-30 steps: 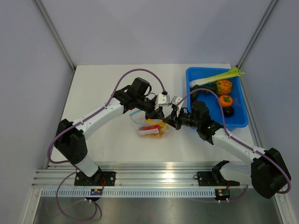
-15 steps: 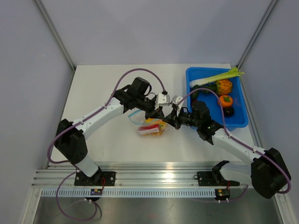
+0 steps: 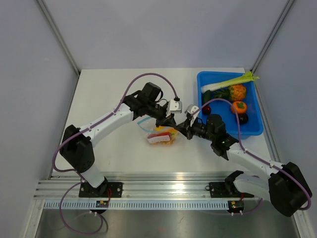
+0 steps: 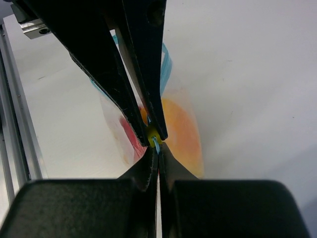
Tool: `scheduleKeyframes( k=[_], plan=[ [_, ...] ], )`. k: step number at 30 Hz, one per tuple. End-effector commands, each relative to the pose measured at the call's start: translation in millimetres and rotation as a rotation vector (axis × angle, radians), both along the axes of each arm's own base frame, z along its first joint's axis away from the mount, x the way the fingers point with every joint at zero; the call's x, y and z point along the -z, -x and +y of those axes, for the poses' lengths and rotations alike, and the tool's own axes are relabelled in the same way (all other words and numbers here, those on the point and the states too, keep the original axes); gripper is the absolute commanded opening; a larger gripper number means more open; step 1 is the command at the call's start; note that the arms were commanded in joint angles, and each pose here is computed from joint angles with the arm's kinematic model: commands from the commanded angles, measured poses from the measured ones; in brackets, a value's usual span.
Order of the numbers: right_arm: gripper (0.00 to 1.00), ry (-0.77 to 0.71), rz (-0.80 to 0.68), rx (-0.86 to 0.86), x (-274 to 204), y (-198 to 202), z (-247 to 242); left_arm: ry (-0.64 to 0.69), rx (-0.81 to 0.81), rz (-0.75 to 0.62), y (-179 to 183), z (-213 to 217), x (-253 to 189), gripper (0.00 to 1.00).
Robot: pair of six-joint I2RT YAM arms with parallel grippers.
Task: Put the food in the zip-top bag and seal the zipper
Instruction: Zip the zipper food storage bag at the center of the board.
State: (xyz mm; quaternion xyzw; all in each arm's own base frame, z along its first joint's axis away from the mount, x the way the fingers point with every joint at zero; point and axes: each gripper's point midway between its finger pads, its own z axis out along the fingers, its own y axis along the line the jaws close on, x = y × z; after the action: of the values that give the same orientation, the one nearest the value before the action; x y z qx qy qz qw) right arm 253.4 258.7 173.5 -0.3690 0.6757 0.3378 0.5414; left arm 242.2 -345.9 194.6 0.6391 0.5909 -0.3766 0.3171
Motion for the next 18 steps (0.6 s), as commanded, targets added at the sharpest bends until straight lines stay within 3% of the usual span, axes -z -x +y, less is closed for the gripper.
scheduleKeyframes(
  k=[1,18],
  plan=[
    [0.0,-0.097,-0.135,0.116,-42,-20,-9,-0.02,-0.006,0.034,2,4,3,0.0],
    [0.0,-0.12,-0.137,0.185,-47,-23,-23,-0.064,-0.107,0.064,-11,34,21,0.0]
  ],
)
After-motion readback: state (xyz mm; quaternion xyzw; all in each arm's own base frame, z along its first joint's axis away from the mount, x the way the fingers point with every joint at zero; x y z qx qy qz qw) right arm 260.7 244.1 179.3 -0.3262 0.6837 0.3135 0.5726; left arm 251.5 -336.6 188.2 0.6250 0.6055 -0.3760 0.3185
